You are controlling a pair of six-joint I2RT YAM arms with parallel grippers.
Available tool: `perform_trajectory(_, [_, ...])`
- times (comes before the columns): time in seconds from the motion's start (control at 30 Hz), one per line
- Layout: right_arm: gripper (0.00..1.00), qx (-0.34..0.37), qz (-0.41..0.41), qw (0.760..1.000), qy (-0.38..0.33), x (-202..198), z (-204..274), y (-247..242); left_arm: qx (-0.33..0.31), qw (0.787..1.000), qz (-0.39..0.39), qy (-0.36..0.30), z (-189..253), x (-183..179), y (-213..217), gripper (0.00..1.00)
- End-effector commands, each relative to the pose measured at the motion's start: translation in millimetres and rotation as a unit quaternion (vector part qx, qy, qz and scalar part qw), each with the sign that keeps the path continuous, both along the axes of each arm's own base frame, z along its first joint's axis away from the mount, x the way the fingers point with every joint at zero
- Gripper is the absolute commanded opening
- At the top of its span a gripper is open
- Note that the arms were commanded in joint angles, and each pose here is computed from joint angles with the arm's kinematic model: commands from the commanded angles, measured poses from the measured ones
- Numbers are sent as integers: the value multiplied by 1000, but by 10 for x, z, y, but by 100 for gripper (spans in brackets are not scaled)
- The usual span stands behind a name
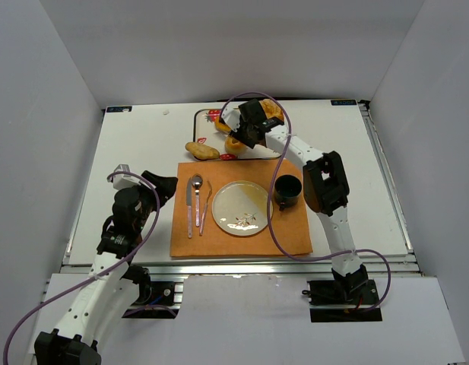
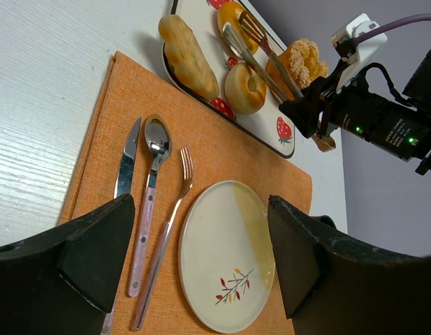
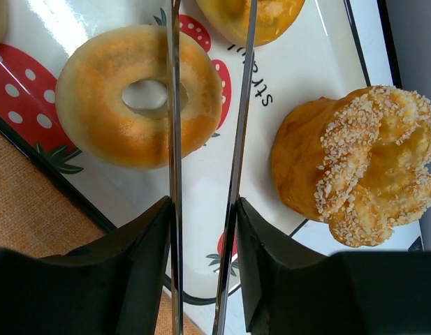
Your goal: Place the bread
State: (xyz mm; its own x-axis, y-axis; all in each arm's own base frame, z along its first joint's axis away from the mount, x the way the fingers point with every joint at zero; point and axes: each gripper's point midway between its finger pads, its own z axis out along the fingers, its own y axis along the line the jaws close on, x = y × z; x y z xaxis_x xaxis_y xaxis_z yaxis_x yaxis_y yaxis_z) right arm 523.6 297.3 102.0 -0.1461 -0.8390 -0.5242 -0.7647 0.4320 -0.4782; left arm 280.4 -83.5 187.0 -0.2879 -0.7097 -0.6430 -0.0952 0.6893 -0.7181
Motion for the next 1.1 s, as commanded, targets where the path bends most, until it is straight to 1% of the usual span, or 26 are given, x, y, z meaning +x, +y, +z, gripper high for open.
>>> perform_trajectory(0.0, [45, 17, 3, 999, -37, 114, 243, 95, -3, 1000, 7, -4, 24, 0, 26, 86])
perform_trajectory(0.07, [42, 17, 4, 999, -36, 110, 240, 98, -3, 1000, 7, -4, 26, 5, 24, 86])
perform_trajectory(0.17, [32, 20, 6, 999, -34, 94, 261, 97, -2, 1000, 6, -4, 32, 11, 20, 86])
perform_trajectory(0.2, [26, 22, 7, 999, -33, 89, 275, 100, -3, 1000, 7, -5, 44, 12, 24, 86])
perform_trajectory(0.27, [20, 33, 9, 999, -34, 65, 362, 120, -3, 1000, 8, -5, 51, 13, 27, 86])
perform_trajectory(0.3, [15, 37, 10, 999, -33, 50, 397, 125, -3, 1000, 7, -7, 60, 9, 25, 86])
perform_trajectory(0.37, [8, 56, 12, 998, -36, 19, 562, 140, -3, 1000, 8, -9, 83, 8, 26, 86])
perform_trajectory(0.43, [6, 82, 13, 996, -40, -36, 780, 154, -3, 1000, 9, -9, 87, 7, 32, 86])
perform_trajectory(0.5, [4, 101, 20, 994, -34, -107, 889, 163, -3, 1000, 10, -11, 92, 8, 36, 86])
perform_trajectory(0.53, [4, 121, 31, 992, -37, -174, 1059, 182, -5, 1000, 9, -13, 103, 9, 33, 86])
perform_trajectory(0.57, [4, 140, 38, 989, -29, -242, 1121, 217, -5, 1000, 10, -13, 104, 11, 32, 86])
perform_trajectory(0.6, [3, 141, 42, 989, -14, -328, 1055, 204, -7, 1000, 10, -13, 100, 13, 30, 85])
perform_trajectory(0.63, [3, 156, 51, 986, -19, -430, 1225, 193, -8, 1000, 9, -16, 111, 15, 26, 85])
perform_trajectory(0.67, [3, 171, 64, 983, -12, -537, 1277, 216, -9, 1000, 10, -18, 119, 19, 29, 85])
perform_trajectory(0.7, [3, 170, 66, 983, 7, -651, 1109, 182, -9, 1000, 10, -19, 134, 21, 28, 85])
perform_trajectory(0.73, [3, 182, 77, 980, -1, -787, 1294, 150, -9, 1000, 9, -18, 135, 18, 24, 85])
perform_trajectory(0.8, [3, 187, 107, 976, 23, -1062, 1260, 117, -7, 1000, 10, -20, 150, 14, 34, 83])
perform_trajectory(0.83, [3, 185, 117, 975, 39, -1308, 1204, 10, -6, 1000, 10, -20, 150, 12, 35, 82])
perform_trajectory(0.87, [3, 190, 140, 970, 60, -1510, 1155, -13, -7, 1000, 9, -22, 154, 8, 33, 75])
perform_trajectory(0.9, [3, 175, 160, 968, 80, -1715, 1045, -92, -8, 1000, 7, -23, 155, 6, 23, 70])
perform_trajectory(0.93, [3, 174, 173, 965, 98, -2010, 945, -229, -10, 1000, 7, -27, 164, 6, 20, 59])
perform_trajectory(0.97, [3, 173, 181, 963, 104, -2159, 906, -295, -12, 999, 7, -29, 169, 7, 20, 27])
perform_trajectory(1.0, [3, 166, 185, 962, 113, -2302, 834, -382, -13, 999, 8, -28, 158, 6, 20, 13])
perform_trajectory(1.03, [3, 163, 197, 961, 100, -2469, 921, -484, -16, 999, 7, -30, 166, 9, 15, 4])
perform_trajectory(1.07, [3, 153, 195, 961, 121, -2638, 731, -592, -16, 999, 6, -28, 148, 8, 8, 1])
